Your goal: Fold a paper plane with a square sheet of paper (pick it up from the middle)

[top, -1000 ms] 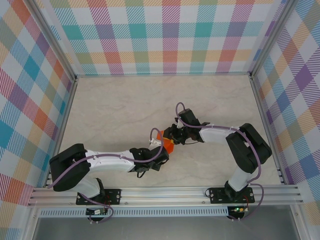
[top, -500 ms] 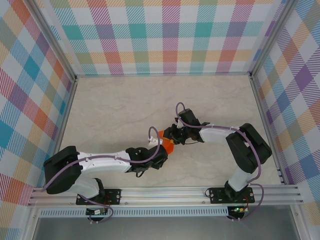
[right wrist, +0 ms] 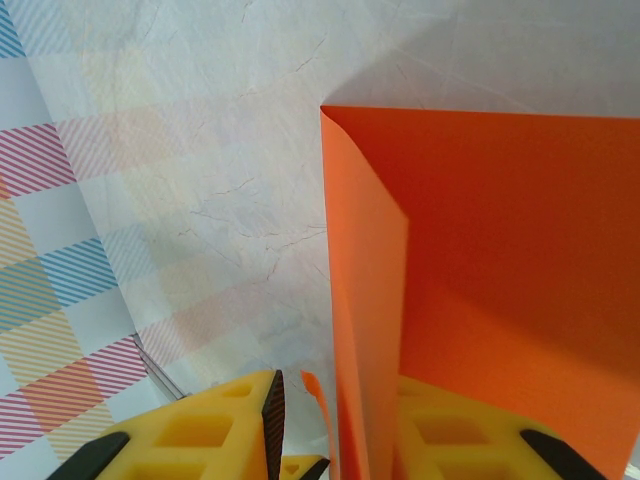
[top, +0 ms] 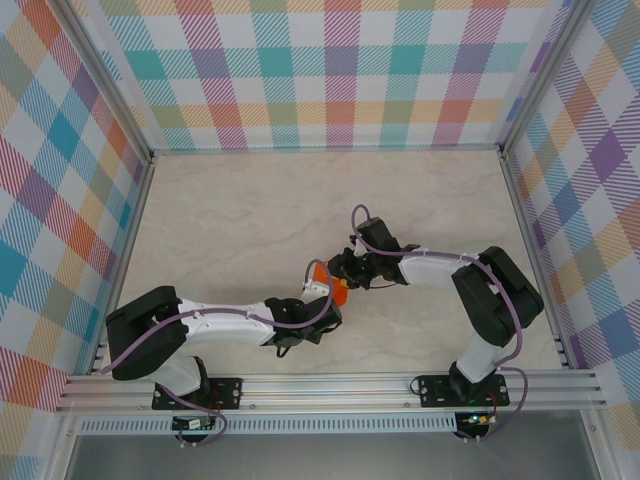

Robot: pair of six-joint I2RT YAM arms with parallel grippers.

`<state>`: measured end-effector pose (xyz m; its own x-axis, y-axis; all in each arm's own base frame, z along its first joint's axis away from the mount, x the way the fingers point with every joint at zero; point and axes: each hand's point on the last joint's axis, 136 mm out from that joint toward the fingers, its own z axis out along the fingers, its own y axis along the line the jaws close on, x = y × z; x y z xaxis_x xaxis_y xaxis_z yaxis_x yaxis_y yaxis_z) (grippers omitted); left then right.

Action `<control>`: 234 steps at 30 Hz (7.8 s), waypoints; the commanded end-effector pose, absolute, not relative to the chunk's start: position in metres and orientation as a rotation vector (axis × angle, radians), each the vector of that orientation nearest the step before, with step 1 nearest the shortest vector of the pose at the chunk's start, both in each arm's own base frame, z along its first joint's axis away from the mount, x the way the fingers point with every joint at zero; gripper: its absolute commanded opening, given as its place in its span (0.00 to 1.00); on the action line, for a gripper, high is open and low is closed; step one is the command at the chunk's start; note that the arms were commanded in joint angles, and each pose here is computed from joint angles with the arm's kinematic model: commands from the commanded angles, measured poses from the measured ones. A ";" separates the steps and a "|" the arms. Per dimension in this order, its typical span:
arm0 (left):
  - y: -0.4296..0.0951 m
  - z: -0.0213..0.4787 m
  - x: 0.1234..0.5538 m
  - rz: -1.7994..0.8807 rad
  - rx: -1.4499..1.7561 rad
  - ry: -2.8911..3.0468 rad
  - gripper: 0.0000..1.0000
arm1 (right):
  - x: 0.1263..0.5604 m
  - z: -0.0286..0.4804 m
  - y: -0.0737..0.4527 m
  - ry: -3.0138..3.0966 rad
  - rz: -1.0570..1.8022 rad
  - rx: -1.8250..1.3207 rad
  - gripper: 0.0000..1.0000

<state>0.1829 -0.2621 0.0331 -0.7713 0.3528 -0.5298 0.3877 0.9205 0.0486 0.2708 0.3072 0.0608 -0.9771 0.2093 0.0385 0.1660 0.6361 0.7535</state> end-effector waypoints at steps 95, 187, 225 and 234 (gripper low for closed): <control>-0.285 0.039 0.185 -0.948 0.442 2.567 0.09 | 0.234 0.096 0.269 2.691 1.174 0.271 0.24; -0.251 0.023 0.203 -1.327 -0.004 2.704 0.24 | 0.253 0.047 0.343 2.791 1.205 0.275 0.18; -0.270 0.027 0.195 -1.233 0.188 2.716 0.30 | 0.251 0.040 0.344 2.824 1.184 0.272 0.19; -0.266 0.020 0.194 -1.206 0.175 2.733 0.09 | 0.250 0.033 0.338 2.844 1.134 0.287 0.19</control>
<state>0.1951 -0.2653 0.0228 -0.9824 0.0330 -0.1839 0.1594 0.6613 -0.7330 0.2498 0.3383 0.0393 -0.9801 0.1985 0.0069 0.1446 0.6895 0.7097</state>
